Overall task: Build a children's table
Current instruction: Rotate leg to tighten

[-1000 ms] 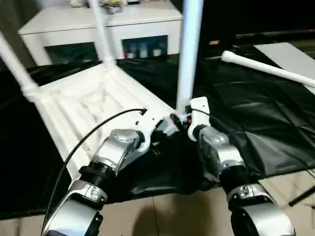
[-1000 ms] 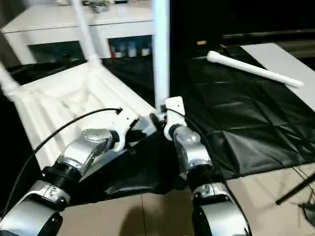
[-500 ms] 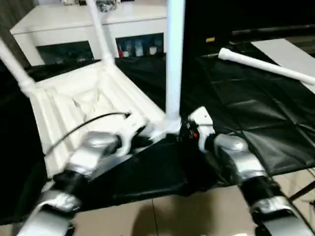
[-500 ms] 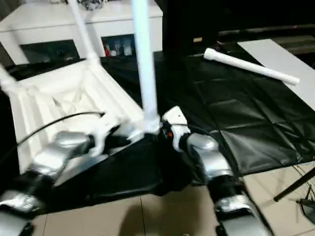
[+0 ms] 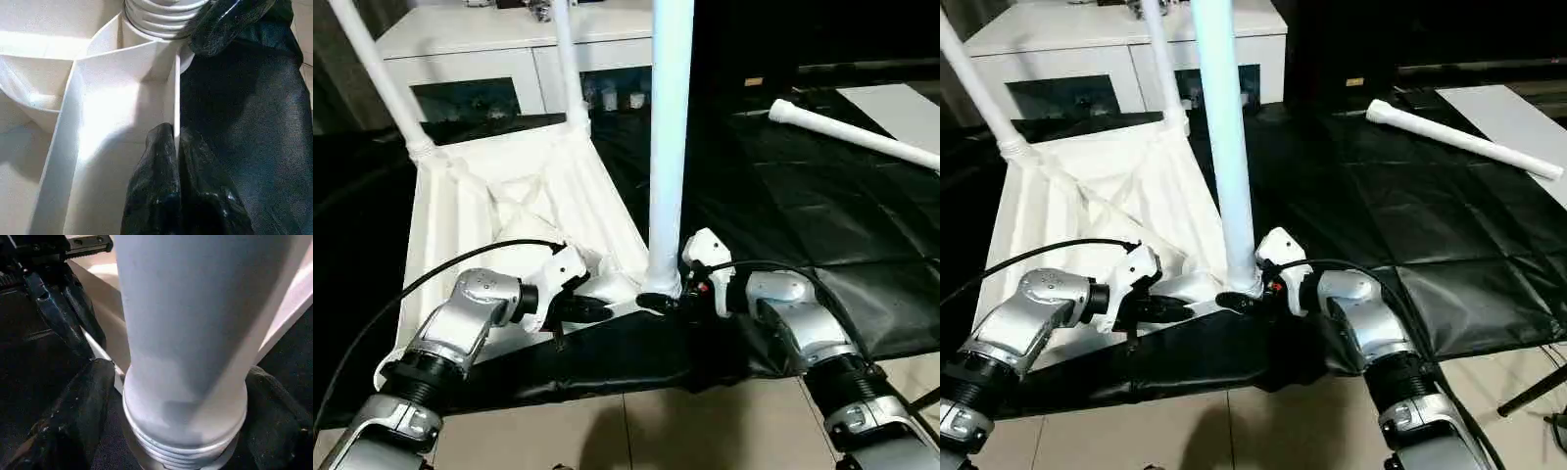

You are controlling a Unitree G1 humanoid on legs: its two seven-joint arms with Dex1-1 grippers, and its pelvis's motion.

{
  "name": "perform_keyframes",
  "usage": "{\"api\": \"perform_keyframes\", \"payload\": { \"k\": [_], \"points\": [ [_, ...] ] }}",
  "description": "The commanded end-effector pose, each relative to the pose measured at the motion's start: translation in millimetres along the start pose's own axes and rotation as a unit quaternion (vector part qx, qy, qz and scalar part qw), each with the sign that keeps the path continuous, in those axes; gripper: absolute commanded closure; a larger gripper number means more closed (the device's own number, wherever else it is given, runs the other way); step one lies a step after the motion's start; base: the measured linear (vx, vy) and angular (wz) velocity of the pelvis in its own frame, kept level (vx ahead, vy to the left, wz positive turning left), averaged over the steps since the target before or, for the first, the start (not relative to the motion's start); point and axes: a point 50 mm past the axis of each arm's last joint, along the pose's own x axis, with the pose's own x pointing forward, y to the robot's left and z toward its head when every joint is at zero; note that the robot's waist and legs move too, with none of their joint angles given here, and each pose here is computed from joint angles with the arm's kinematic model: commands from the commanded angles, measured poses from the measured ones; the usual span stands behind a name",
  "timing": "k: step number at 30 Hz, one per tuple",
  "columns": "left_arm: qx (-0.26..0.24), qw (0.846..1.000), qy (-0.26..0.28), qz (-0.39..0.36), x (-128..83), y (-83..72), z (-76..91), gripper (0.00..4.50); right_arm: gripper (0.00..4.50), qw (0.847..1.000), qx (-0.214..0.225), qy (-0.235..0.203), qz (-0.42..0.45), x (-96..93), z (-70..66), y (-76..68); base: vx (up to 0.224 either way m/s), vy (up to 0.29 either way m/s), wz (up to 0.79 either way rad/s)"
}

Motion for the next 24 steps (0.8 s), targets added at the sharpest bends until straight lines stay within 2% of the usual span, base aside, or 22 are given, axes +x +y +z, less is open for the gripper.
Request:
{"api": "perform_keyframes", "payload": {
  "k": [1,4,5,6,14,15,17,18,20,21,23,24],
  "points": [
    [0.017,0.999,-0.017,-0.02,2.2,-3.4,9.6,4.5,1.08,1.0,0.002,-0.009,0.029,5.3,2.1,6.6,0.0,0.0,0.0],
    [0.016,0.999,-0.018,-0.02,2.8,-3.6,9.7,4.5,1.27,0.999,0.005,-0.01,0.03,5.0,1.8,6.6,0.0,0.0,0.0],
    [0.016,0.999,-0.018,-0.021,3.2,-3.8,9.7,4.5,1.51,0.999,0.006,-0.01,0.031,4.7,1.5,6.6,0.0,0.0,0.0],
    [0.016,0.999,-0.018,-0.021,3.2,-3.9,9.7,4.5,1.56,0.999,0.006,-0.01,0.031,4.6,1.5,6.6,0.0,0.0,0.0],
    [0.01,1.0,-0.018,-0.018,5.9,-5.0,7.9,4.5,1.76,1.0,0.024,-0.01,0.017,6.7,-2.8,8.3,0.0,0.0,0.0],
    [0.009,1.0,-0.02,-0.014,6.7,-4.9,8.1,4.5,1.76,1.0,0.028,-0.01,0.009,7.5,-3.6,7.9,0.0,0.0,0.0],
    [0.001,0.999,-0.02,0.035,18.2,1.3,10.6,4.5,1.76,0.996,0.054,-0.006,-0.072,16.5,-8.6,3.4,0.0,0.0,0.0],
    [0.001,0.999,-0.02,0.035,18.2,1.3,10.6,4.5,1.77,0.996,0.054,-0.006,-0.072,16.5,-8.6,3.4,0.0,0.0,0.0],
    [-0.03,0.992,-0.021,0.123,34.7,12.8,17.9,4.5,1.77,0.979,0.098,0.006,-0.179,25.0,-16.1,-3.0,0.0,0.0,0.0],
    [-0.035,0.99,-0.022,0.132,36.4,13.9,18.8,4.5,1.77,0.976,0.104,0.007,-0.19,25.7,-16.9,-3.7,0.0,0.0,0.0],
    [-0.082,0.98,-0.022,0.181,46.8,19.8,23.9,4.5,1.77,0.957,0.13,0.022,-0.26,29.5,-22.1,-8.6,0.0,0.0,0.0],
    [-0.084,0.979,-0.023,0.185,47.9,20.0,24.6,4.5,1.77,0.954,0.134,0.022,-0.266,29.8,-22.5,-9.1,0.0,0.0,0.0]
  ]
}}
